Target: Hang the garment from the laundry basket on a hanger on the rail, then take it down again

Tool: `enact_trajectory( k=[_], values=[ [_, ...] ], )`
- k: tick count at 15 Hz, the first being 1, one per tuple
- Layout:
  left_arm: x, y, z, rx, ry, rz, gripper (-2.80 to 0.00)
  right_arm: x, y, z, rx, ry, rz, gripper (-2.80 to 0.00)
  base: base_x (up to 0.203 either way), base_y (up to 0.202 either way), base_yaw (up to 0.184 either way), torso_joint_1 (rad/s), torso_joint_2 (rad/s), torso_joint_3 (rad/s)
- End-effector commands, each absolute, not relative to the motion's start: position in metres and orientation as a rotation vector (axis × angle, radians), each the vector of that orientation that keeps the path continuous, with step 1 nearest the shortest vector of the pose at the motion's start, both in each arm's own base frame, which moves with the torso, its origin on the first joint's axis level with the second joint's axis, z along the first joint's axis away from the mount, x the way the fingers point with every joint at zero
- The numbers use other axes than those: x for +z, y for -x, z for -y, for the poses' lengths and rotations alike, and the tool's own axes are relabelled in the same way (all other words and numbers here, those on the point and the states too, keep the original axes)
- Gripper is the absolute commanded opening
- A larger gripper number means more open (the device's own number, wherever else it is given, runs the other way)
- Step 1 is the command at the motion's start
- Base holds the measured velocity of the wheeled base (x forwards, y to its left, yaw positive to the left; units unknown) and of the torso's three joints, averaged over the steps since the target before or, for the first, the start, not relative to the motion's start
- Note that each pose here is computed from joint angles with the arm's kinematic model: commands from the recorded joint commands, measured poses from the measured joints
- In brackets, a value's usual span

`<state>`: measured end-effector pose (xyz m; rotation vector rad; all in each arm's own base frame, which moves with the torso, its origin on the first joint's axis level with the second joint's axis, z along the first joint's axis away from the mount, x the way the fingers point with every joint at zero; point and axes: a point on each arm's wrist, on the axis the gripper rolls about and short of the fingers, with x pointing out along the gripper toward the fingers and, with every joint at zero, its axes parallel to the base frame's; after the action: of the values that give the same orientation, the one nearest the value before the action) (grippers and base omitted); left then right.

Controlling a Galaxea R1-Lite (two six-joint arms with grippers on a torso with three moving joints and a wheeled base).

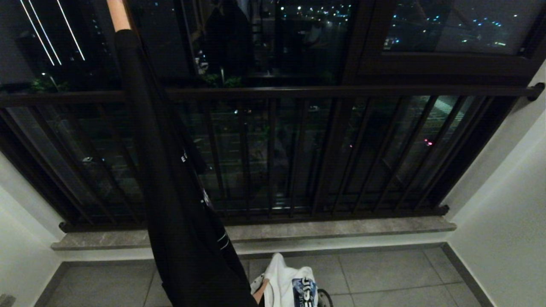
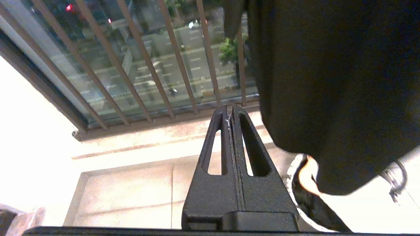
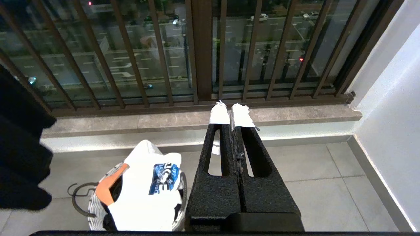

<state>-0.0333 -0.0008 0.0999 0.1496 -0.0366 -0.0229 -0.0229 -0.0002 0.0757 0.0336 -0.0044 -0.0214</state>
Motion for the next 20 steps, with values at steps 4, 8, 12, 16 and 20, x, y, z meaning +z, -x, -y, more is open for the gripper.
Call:
enact_trajectory(
  k=[4, 8, 12, 16, 20],
  values=[
    [0.081, 0.023, 0.001, -0.021, -0.143, 0.068, -2.8, 0.076, 0.023, 0.0, -0.021, -0.034, 0.005, -2.8, 0.0, 0.0, 0.0, 0.0, 0.0, 0.0],
    [0.075, 0.023, 0.001, -0.029, -0.061, 0.007, -2.8, 0.076, 0.023, 0.0, -0.021, -0.034, 0.005, -2.8, 0.0, 0.0, 0.0, 0.0, 0.0, 0.0],
    [0.076, 0.023, 0.001, -0.029, -0.055, 0.008, -2.8, 0.076, 0.023, 0.0, -0.021, -0.034, 0.005, -2.8, 0.0, 0.0, 0.0, 0.0, 0.0, 0.0],
    [0.076, 0.023, 0.001, -0.029, -0.054, 0.008, -2.8, 0.076, 0.023, 0.0, -0.021, -0.034, 0.005, -2.8, 0.0, 0.0, 0.0, 0.0, 0.0, 0.0],
    [0.075, 0.023, 0.001, -0.029, -0.052, 0.007, -2.8, 0.076, 0.023, 0.0, -0.021, -0.034, 0.005, -2.8, 0.0, 0.0, 0.0, 0.0, 0.0, 0.0]
  ],
)
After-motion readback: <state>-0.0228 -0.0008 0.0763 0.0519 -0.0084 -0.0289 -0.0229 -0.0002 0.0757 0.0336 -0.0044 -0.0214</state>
